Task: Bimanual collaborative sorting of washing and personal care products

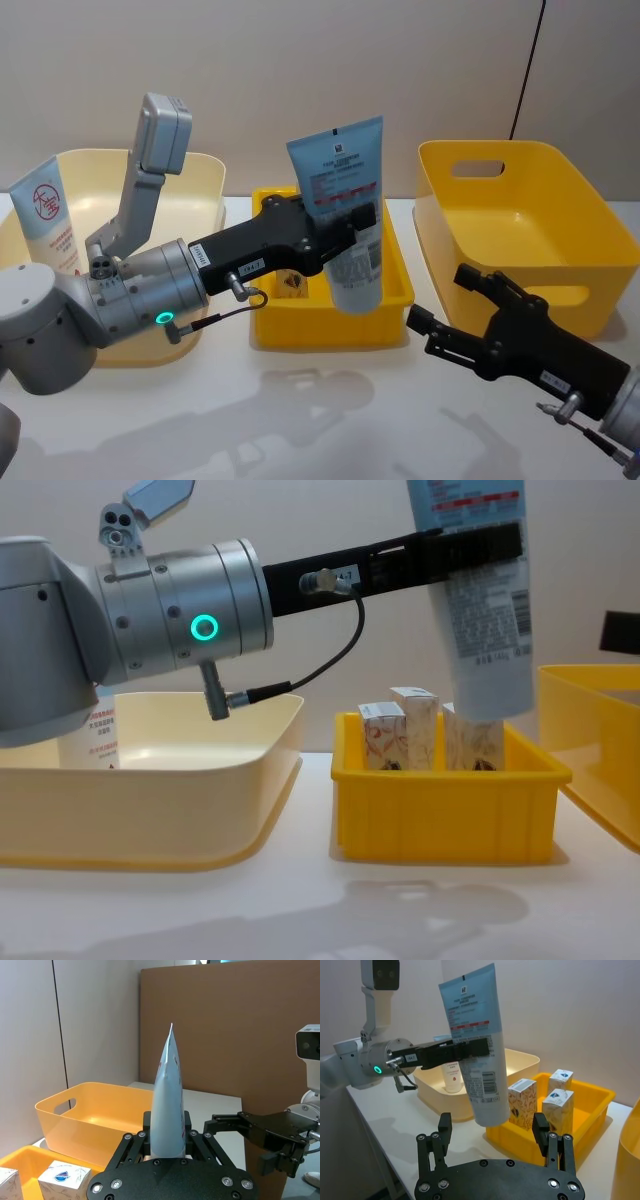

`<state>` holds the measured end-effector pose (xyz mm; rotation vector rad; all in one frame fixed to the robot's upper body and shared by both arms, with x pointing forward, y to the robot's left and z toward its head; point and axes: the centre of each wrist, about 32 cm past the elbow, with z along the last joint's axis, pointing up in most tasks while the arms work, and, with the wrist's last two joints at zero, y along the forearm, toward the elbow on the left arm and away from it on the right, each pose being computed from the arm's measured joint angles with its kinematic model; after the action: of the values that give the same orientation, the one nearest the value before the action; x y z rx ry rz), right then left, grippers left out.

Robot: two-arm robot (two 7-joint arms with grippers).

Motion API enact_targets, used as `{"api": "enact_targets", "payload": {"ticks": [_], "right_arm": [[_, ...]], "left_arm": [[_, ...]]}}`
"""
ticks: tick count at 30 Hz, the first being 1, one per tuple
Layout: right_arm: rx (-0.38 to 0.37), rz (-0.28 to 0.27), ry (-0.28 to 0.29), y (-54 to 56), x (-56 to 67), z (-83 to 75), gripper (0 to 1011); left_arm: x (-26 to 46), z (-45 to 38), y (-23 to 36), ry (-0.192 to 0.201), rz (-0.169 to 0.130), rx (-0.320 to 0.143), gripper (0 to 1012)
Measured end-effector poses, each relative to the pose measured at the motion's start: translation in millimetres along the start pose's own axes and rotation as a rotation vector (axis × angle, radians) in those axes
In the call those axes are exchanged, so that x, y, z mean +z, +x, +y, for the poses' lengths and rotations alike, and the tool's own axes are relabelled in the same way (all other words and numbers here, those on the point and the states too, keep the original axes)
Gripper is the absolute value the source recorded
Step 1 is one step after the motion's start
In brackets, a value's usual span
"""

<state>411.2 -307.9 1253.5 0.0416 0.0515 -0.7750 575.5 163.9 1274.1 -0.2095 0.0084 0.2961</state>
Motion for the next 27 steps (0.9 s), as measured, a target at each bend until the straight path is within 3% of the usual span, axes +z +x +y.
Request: {"api": "enact_targets", "payload": {"ticks": [14, 27], "right_arm": [[-0.020, -0.060, -0.044, -8.2, 8.0, 25.6, 1001], [-0.026, -0.101, -0.084, -11.3, 2.4, 52.6, 1001]], "left_arm": [[0.0, 0.0, 0.0, 0.000, 0.000, 0.000, 299], [0.1, 0.0, 0.0, 0.000, 0.000, 0.000, 300]]}}
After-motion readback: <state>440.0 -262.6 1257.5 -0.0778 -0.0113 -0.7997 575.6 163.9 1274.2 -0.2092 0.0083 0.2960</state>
